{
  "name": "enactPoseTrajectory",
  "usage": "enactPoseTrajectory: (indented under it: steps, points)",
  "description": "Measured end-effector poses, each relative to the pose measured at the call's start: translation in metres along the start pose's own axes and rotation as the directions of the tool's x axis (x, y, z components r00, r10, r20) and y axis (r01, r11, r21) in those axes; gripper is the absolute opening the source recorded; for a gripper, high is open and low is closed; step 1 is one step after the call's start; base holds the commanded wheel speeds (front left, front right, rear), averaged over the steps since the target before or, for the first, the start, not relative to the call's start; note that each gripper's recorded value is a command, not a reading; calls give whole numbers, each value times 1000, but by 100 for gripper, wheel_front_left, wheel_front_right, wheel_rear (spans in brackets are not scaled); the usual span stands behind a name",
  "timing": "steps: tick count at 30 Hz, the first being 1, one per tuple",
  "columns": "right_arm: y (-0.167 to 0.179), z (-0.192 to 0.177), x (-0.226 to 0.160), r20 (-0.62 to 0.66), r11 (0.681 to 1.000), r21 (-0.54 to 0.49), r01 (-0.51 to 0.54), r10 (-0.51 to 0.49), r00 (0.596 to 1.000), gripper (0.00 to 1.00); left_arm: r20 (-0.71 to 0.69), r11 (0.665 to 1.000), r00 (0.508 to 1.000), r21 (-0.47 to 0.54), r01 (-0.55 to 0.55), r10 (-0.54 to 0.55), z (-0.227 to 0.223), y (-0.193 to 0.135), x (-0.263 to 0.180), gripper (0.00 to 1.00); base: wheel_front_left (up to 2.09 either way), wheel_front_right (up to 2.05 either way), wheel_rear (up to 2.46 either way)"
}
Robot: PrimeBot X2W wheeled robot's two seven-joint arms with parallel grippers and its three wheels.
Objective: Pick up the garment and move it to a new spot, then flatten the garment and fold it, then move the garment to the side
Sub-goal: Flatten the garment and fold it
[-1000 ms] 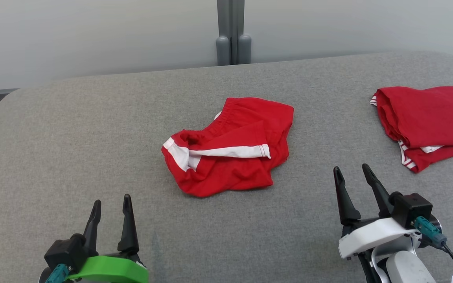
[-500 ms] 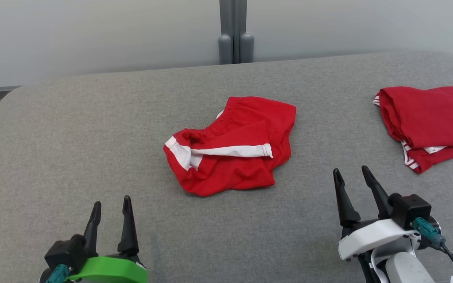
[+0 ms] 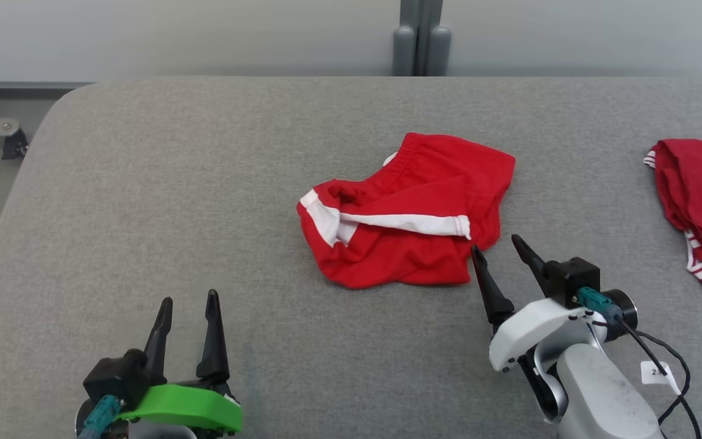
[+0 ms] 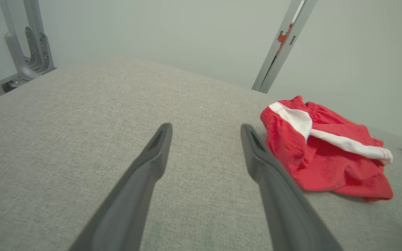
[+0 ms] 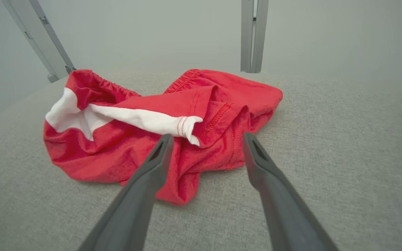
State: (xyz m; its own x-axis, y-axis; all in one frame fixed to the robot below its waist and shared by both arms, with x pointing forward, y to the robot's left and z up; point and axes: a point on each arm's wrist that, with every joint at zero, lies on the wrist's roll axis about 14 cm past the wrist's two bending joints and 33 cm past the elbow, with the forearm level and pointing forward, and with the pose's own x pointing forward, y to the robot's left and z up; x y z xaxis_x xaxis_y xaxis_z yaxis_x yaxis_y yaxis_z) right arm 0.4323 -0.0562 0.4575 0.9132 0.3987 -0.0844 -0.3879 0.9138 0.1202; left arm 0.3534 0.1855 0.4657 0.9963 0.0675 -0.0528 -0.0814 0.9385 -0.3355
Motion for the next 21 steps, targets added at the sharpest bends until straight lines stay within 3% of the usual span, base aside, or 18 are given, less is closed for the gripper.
enactPoseTrajectory:
  steps: [11,12,13,15,21]
  points:
    - [24,-20,47,-91,996,-4,-84,83,992,100,6,993,993,-3,-119,119,3,33,-18,100,0,0,0]
    - [28,-20,49,-92,996,-1,-94,93,991,96,7,991,991,-2,-130,130,3,36,-19,100,0,0,0]
    - [30,-21,50,-93,995,5,-99,99,991,83,7,991,991,-1,-135,135,3,38,-20,100,0,0,0]
    - [34,-23,52,-96,994,15,-107,108,990,46,5,990,990,0,-144,144,3,40,-21,100,0,0,0]
    - [31,-26,47,-105,995,23,-100,102,989,22,-3,992,992,0,-126,126,0,34,-18,100,0,0,0]
